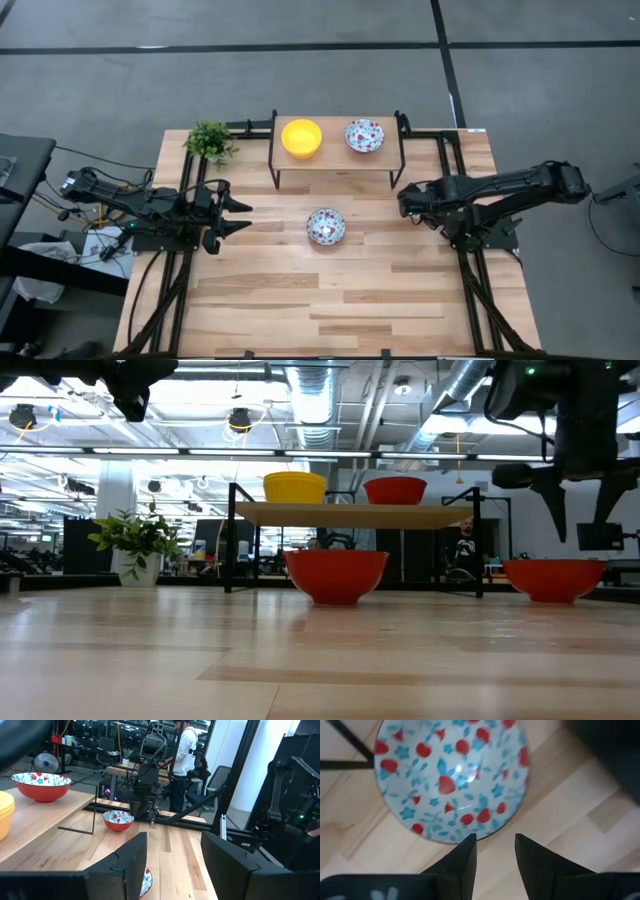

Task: Pick & Place Mini bowls
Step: Stack the right white bowl on top of the white bowl on the shelf

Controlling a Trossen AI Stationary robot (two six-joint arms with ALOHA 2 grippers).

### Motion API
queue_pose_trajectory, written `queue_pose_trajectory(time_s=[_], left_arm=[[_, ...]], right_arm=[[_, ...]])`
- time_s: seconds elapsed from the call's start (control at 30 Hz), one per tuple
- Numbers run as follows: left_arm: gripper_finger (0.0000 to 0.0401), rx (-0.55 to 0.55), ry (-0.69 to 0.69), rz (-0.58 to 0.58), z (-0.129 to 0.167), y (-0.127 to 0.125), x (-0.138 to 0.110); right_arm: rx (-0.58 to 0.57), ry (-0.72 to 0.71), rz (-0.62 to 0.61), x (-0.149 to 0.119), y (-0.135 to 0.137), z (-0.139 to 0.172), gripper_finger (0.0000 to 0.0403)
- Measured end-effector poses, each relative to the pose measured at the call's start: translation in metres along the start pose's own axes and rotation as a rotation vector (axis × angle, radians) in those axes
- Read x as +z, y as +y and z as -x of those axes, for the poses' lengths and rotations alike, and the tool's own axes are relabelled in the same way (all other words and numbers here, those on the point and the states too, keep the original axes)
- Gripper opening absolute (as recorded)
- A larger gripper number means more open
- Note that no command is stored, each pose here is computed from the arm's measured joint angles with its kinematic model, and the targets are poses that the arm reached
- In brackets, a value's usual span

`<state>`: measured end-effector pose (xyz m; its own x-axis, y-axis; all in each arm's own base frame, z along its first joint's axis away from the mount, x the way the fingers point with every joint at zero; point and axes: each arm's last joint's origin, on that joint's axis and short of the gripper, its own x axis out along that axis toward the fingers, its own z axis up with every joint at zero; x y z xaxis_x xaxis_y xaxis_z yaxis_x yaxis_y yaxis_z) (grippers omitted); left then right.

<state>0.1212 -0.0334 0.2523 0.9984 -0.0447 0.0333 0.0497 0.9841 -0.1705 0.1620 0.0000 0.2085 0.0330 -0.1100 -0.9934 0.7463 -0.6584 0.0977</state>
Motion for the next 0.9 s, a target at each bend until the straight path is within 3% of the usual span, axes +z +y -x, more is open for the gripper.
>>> queue_pose_trajectory(time_s=[0.3,0.6,0.9], left_arm=[[0.0186,0.026,-0.004,0.0,0.0,0.001,0.0],[0.0186,0.079,-0.012,-0.003,0.0,0.002,0.0],[0.0186,0.136,-0.022,0.001,0.0,0.004,0.001]], right_arm=[[-0.003,0.006,-0.023,0.019,-0.015,0.013,0.0123],[0.127,0.134,-0.124,0.026,-0.014,-0.034,0.0123],[0.09,0.121,-0.082,0.027,-0.021,-0.034,0.0123]])
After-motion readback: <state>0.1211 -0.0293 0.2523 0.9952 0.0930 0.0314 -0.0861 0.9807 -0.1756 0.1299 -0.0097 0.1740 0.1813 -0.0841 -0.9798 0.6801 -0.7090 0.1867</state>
